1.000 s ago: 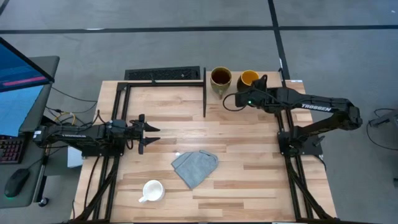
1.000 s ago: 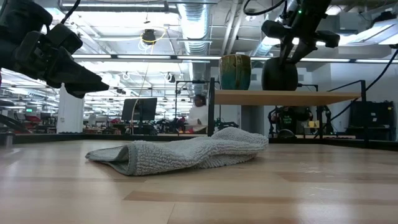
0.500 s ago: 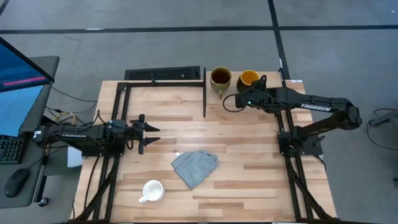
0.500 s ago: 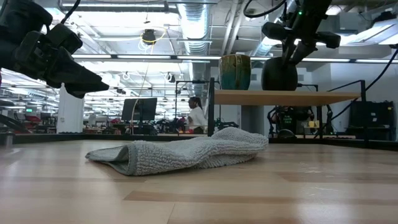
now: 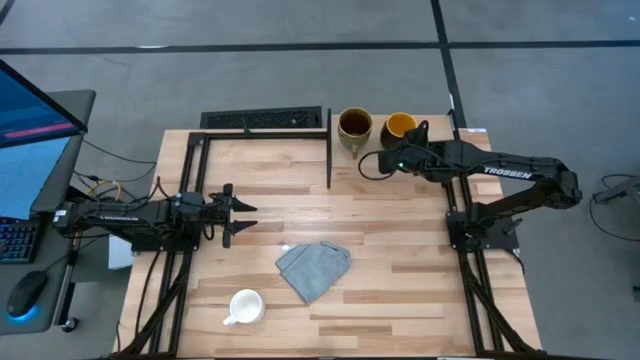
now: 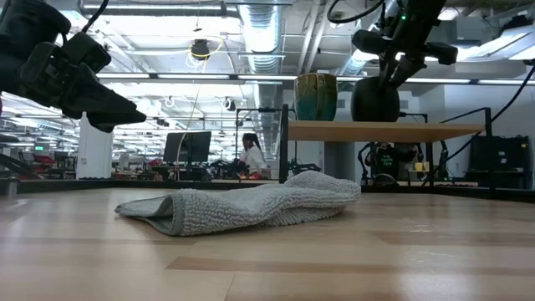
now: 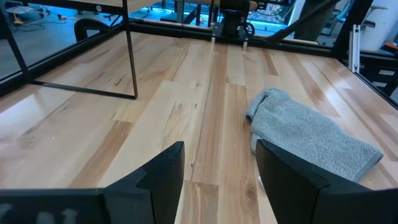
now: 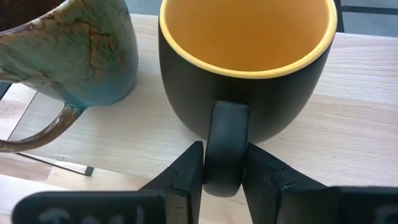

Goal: Stack small to large cups/mugs on shelf
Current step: Put the yellow mug on the shelf

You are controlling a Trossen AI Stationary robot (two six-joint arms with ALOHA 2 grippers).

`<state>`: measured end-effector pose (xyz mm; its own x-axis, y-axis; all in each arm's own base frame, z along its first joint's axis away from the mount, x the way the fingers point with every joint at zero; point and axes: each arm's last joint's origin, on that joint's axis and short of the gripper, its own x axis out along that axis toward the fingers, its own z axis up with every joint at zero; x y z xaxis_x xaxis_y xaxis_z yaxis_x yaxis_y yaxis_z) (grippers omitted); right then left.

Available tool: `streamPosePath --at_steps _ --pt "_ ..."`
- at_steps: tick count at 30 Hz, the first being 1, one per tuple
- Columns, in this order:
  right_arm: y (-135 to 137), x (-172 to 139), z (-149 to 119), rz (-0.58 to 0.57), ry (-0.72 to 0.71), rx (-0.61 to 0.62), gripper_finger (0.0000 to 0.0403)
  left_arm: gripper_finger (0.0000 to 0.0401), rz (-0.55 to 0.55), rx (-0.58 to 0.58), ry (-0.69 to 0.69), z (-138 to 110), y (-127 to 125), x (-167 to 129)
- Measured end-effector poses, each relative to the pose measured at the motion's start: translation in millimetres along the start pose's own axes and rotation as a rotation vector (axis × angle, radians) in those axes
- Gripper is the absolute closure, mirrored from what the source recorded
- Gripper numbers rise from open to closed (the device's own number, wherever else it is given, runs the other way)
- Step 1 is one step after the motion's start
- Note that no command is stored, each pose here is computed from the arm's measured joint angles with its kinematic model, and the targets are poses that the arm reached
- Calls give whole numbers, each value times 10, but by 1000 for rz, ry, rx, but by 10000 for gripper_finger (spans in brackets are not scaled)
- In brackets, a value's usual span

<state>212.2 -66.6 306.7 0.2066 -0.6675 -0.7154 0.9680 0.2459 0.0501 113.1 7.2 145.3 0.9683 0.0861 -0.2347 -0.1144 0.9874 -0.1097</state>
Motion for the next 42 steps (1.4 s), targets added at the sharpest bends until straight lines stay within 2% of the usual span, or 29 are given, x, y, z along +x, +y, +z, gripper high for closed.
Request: streamPosePath --at_steps 28,42 --pt "7 -4 -2 18 17 10 286 211 2 -18 15 -14 2 0" --pt "11 -5 -7 30 33 10 182 211 2 -19 15 -13 2 0"
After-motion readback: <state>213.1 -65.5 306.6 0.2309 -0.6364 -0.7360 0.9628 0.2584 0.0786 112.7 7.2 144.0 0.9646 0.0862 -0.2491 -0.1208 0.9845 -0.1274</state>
